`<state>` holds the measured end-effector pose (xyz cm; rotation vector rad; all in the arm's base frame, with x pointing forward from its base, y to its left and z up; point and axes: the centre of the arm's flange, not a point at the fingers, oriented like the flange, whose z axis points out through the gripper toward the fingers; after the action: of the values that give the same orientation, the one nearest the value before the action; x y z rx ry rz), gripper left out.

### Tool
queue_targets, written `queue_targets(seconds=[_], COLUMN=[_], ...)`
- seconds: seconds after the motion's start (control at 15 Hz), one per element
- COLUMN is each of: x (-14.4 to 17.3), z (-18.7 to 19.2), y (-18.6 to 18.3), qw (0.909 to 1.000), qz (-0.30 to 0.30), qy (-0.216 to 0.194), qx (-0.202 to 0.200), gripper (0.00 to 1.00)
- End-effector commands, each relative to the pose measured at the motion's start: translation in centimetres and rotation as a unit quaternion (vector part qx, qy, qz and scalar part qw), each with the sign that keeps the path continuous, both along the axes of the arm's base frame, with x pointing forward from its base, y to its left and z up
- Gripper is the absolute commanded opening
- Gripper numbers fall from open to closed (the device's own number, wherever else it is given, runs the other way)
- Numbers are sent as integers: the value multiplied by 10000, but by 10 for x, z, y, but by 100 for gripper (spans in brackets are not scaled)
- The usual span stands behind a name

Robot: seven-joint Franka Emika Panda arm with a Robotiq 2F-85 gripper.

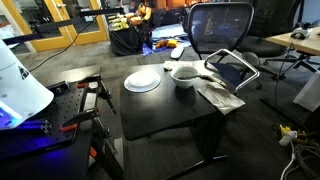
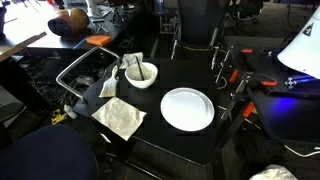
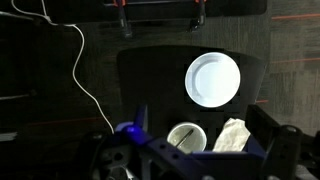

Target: Take the marker out of the bowl and put it on the table

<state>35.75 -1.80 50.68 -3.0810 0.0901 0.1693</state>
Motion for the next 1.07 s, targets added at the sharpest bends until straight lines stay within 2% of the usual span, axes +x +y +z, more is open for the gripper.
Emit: queue_targets(seconds=[0.0,0.4,0.6,1.0], x=[30,73,94,131], z=[-19,-61,-85,-136], y=[20,49,61,74], qw=[9982,9935,9897,9748], qz=[-565,-1023,-1279,-2097], qy=[-150,-498,-631,-718], qx=[-97,-12,-102,-246], gripper=[100,100,100,100])
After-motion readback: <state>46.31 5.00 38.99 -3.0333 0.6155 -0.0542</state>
